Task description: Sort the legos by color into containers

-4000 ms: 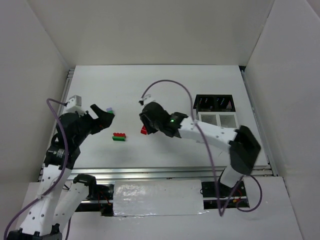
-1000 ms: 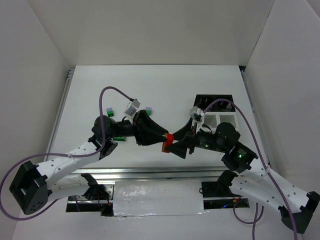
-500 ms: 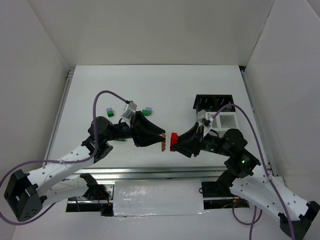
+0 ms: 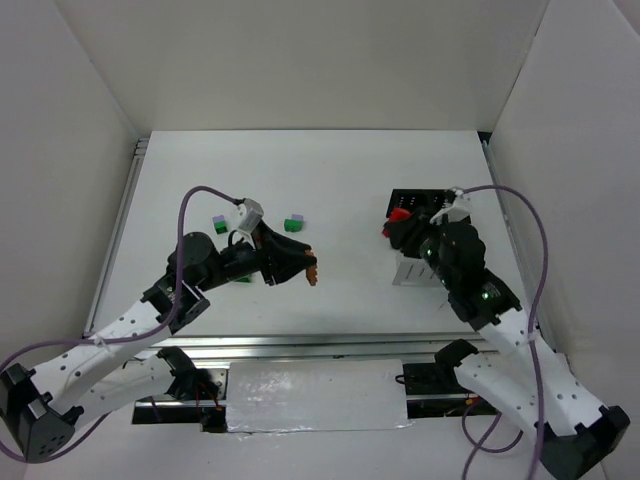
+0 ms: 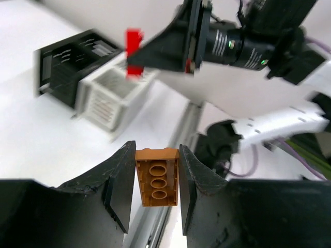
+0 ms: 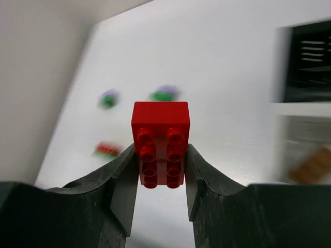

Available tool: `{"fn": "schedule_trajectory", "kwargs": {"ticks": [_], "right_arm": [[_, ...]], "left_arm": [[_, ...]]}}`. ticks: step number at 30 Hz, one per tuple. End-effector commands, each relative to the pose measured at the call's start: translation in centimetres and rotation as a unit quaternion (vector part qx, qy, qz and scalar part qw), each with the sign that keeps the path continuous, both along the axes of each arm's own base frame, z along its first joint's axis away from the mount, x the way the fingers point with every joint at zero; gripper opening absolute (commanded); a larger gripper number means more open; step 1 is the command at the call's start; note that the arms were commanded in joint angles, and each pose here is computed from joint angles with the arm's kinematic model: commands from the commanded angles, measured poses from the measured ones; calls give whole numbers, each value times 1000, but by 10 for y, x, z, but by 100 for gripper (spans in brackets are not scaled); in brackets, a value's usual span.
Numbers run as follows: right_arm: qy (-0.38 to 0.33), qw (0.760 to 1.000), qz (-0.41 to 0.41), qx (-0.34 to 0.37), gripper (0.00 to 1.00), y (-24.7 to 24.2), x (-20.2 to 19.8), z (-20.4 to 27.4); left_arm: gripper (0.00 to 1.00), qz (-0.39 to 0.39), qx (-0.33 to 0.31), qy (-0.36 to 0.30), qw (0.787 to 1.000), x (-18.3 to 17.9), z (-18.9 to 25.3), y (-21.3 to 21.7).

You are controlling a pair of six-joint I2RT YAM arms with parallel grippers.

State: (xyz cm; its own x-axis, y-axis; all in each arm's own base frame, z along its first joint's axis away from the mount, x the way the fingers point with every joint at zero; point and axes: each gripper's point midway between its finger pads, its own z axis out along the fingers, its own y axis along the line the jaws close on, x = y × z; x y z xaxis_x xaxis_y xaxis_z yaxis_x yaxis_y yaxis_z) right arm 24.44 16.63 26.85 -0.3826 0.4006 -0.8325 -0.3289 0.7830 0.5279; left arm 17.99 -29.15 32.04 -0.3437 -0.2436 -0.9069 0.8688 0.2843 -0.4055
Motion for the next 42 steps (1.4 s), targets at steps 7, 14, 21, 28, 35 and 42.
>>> {"fn": "schedule_trajectory", "kwargs": {"ticks": [7,14,21,28,35,42], "right_arm": [[129,871,-470,-66,0,-199,34,-49],[148,851,-498,-78,4,-225,45,-54],[152,861,-479,-76,15,-218,53,-61],[159,858,-481,-82,90,-219,56,-66],[139,875,-459,-68,93,-211,55,-44],[53,914,-403,0,96,-190,15,29]], "left_arm": [[0,158,75,41,984,27,-7,48],[0,147,97,45,983,24,-19,47],[0,135,97,46,985,26,-24,40],[0,126,100,46,986,32,-18,31],[0,125,63,22,990,50,10,13],[0,40,18,-22,999,81,33,-59]]}}
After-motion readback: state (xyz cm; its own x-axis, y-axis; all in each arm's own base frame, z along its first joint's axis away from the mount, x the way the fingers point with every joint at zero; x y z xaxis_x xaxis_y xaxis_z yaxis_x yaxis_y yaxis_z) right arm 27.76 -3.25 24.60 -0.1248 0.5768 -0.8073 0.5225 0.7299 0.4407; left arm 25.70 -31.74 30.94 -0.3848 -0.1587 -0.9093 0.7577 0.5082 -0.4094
